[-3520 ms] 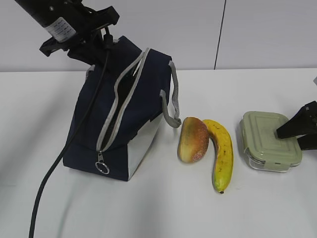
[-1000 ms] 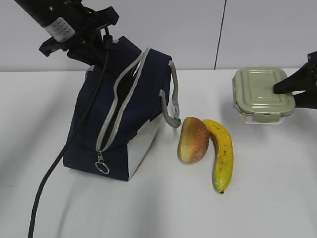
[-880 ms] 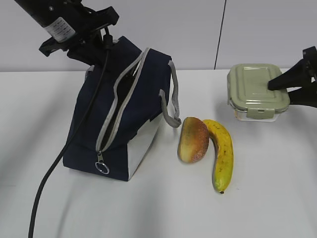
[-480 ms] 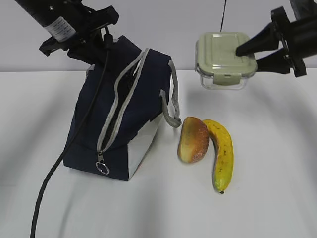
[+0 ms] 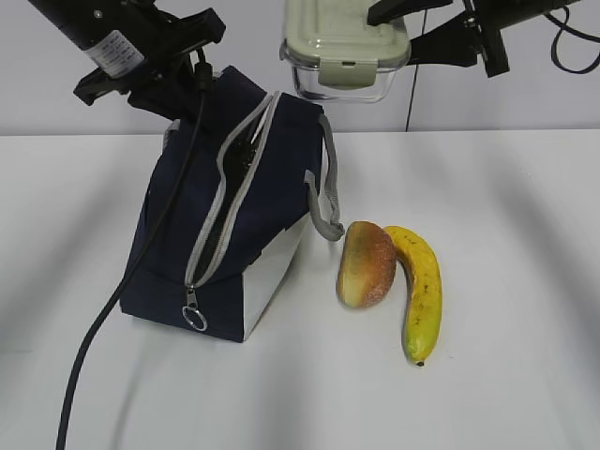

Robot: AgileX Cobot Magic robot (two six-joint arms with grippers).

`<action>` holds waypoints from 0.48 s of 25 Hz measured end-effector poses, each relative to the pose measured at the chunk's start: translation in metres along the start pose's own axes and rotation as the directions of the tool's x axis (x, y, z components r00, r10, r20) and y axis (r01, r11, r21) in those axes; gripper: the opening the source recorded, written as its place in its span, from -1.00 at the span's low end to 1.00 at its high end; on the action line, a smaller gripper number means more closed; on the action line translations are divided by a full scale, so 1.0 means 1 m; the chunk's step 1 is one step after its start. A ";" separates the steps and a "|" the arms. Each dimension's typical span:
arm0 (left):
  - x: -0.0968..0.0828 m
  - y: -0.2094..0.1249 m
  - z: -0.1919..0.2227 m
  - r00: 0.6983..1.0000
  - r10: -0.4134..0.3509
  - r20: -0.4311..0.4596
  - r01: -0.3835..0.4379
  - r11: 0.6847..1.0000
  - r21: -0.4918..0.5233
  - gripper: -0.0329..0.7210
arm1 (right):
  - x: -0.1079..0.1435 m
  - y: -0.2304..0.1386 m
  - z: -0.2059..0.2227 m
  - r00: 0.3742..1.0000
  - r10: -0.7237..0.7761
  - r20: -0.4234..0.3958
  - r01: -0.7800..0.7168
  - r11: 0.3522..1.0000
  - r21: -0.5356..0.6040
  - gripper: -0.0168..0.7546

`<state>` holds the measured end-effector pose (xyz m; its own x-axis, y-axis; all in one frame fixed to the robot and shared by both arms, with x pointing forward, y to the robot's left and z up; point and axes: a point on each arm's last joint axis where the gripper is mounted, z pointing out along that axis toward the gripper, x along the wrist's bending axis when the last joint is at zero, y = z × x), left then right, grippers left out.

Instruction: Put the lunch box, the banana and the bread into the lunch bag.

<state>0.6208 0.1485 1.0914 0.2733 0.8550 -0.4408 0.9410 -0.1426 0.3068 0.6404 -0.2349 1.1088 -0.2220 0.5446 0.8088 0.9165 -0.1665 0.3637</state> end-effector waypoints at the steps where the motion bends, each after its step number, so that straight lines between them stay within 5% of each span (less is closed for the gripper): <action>1: 0.000 0.000 0.000 1.000 -0.001 0.000 0.001 1.000 0.000 -0.91 | 0.003 -0.002 0.003 1.000 0.003 -0.001 -0.003 1.000 0.014 0.02; 12: 0.005 0.002 -0.003 0.999 -0.029 0.019 0.029 1.000 -0.009 -0.91 | 0.019 -0.023 0.036 0.995 -0.049 0.081 0.036 0.987 0.157 0.02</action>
<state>0.6230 0.1538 1.0924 0.2494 0.8491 -0.4657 0.9468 -0.1129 0.3013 0.6272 -0.1914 1.0987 -0.2392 0.6172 0.7496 0.9488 -0.0156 0.3156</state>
